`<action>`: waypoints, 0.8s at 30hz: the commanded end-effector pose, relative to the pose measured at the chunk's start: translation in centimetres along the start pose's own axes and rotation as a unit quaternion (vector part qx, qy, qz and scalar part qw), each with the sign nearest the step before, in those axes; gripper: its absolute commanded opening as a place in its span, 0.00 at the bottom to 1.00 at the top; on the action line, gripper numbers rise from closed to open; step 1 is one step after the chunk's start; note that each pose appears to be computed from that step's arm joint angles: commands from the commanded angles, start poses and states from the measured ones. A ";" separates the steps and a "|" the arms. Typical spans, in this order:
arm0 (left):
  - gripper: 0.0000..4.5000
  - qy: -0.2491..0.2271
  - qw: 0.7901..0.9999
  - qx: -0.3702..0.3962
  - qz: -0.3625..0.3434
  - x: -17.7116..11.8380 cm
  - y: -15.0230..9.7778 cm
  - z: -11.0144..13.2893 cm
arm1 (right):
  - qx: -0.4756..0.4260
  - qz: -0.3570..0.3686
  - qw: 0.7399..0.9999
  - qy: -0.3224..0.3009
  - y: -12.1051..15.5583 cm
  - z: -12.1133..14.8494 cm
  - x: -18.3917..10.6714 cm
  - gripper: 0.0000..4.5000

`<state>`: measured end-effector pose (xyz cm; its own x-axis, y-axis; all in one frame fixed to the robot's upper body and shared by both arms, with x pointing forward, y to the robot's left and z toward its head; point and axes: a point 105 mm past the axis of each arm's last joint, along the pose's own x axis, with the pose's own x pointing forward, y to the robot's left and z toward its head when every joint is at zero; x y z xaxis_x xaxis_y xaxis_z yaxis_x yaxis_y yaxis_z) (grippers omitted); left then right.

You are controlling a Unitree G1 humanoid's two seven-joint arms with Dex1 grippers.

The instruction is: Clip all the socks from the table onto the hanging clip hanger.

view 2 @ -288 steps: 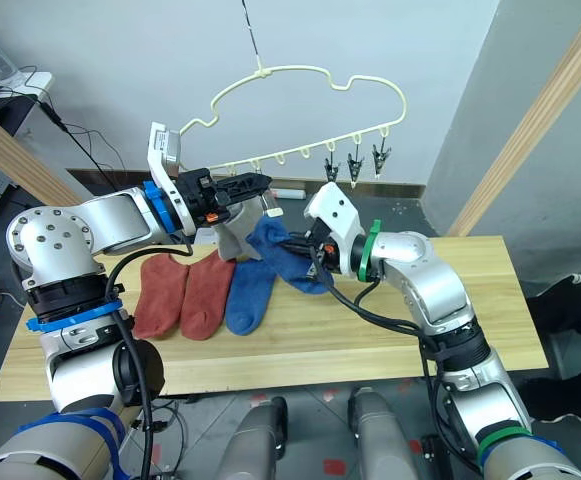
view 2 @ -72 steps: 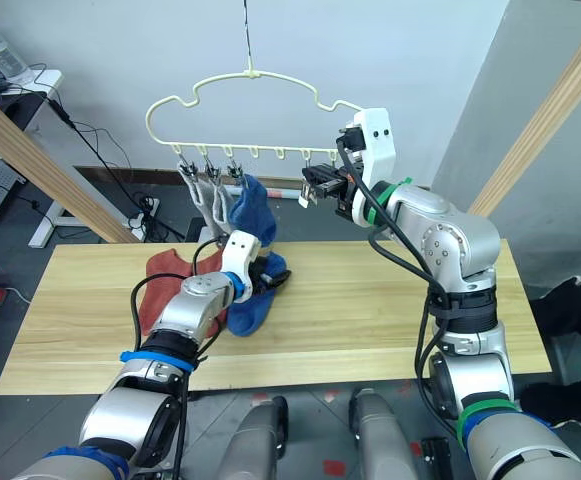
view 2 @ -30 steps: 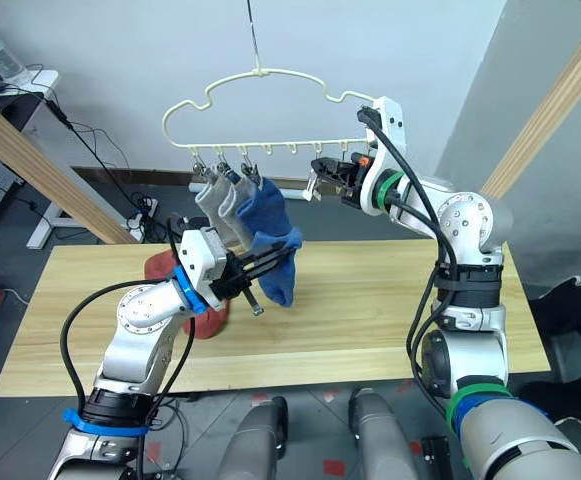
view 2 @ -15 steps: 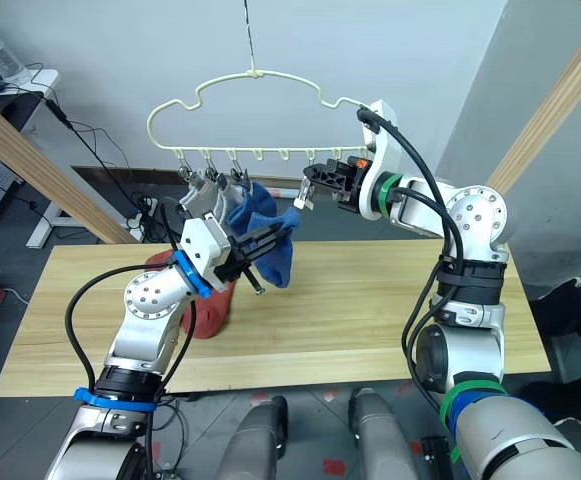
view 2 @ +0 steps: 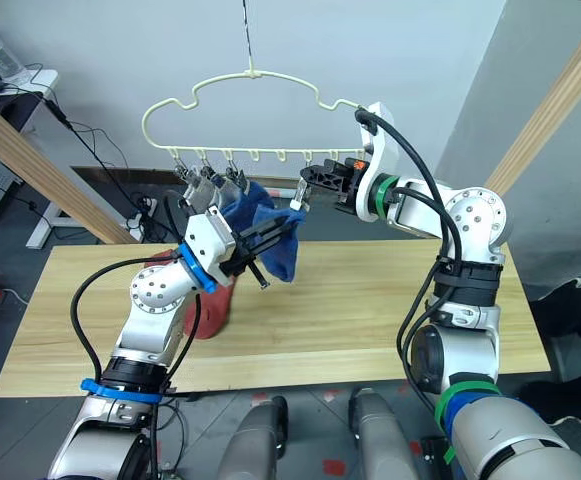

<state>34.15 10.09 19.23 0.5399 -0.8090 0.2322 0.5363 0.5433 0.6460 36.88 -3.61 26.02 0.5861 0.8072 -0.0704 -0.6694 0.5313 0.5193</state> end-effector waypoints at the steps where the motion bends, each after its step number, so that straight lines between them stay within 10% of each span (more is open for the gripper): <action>1: 0.01 -0.024 0.999 0.020 0.007 0.3 0.5 1.1 | -0.010 0.008 1.000 0.000 0.6 0.1 0.0 0.00; 17: 0.01 -0.032 0.999 0.028 0.010 0.7 0.8 1.5 | 0.000 0.029 1.000 0.002 1.6 -0.1 0.1 0.00; 24: 0.00 -0.033 0.999 0.031 0.012 0.8 1.0 1.6 | 0.000 0.030 1.000 0.000 1.7 0.0 0.1 0.51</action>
<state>34.44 9.90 20.18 0.5324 -0.8061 0.2584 0.5118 0.5497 0.6603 36.26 -2.76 25.72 0.5557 0.8278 -0.0767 -0.6735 0.5024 0.5422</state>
